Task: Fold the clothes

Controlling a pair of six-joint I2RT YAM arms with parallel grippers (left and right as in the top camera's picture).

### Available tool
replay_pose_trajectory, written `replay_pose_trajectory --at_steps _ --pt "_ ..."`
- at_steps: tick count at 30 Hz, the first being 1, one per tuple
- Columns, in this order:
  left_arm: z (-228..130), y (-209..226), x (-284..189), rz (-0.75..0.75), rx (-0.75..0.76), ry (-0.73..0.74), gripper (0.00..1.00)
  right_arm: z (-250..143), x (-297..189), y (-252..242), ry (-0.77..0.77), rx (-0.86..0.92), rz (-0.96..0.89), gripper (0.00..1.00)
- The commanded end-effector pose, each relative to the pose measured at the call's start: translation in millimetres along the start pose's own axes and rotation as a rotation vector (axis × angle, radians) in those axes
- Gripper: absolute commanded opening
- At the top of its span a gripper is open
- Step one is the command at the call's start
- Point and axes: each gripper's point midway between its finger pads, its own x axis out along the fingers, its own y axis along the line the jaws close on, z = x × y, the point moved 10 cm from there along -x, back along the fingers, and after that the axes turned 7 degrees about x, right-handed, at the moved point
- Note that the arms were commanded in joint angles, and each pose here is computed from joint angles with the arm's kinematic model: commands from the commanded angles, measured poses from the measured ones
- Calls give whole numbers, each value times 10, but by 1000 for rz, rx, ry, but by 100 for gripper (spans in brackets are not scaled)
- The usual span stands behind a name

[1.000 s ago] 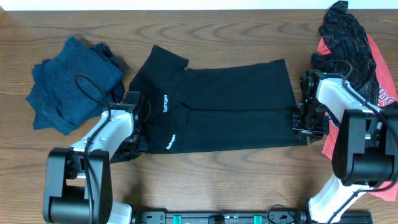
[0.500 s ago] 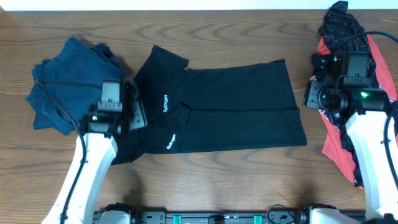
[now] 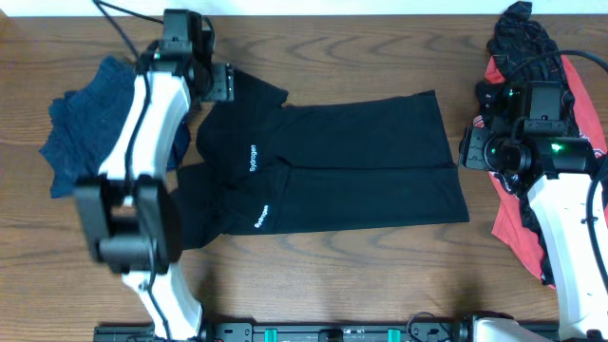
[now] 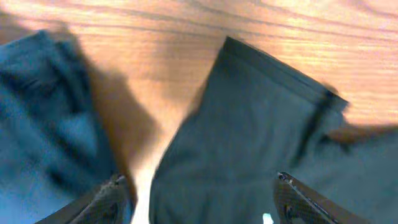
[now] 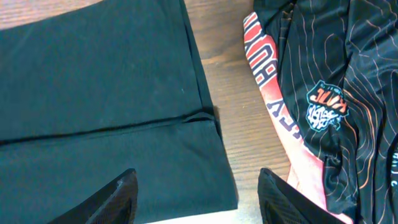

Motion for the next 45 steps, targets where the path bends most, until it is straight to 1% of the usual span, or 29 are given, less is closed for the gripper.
replay_pose_trajectory --at_steps 1,6,10,15,18,24,34,36,40,41,42,43,45 --pt "72 90 290 -67 45 22 76 5 -20 31 -3 -23 10 60" --pt "12 118 656 -79 40 54 76 5 -20 31 -4 -22 8 60" --pt "-34 60 821 -166 41 66 75 7 -20 30 -5 -22 8 60" --pt "-131 52 963 -173 35 114 65 6 -20 31 -4 -22 8 59" --pt "-211 49 1056 -176 32 146 64 6 -20 31 -4 -22 9 58" --pt "-225 49 1165 -175 33 140 64 -6 -20 28 4 -22 6 57" --pt "-175 42 1175 -172 39 106 64 -15 -20 25 10 -22 5 57" --pt "-193 16 1184 -175 43 112 55 -11 -20 26 8 -22 5 56" --pt "-244 -5 1203 -179 44 132 25 -9 -20 27 6 -22 6 54" --pt "-250 -6 1202 -179 43 136 20 -9 -18 27 7 -22 6 54" --pt "-256 -3 1201 -179 38 141 19 -5 -15 28 5 -22 6 53" --pt "-255 -1 1194 -178 29 142 13 -4 -7 28 7 -22 6 53" --pt "-241 9 1159 -176 6 140 11 4 34 29 15 -23 4 53"
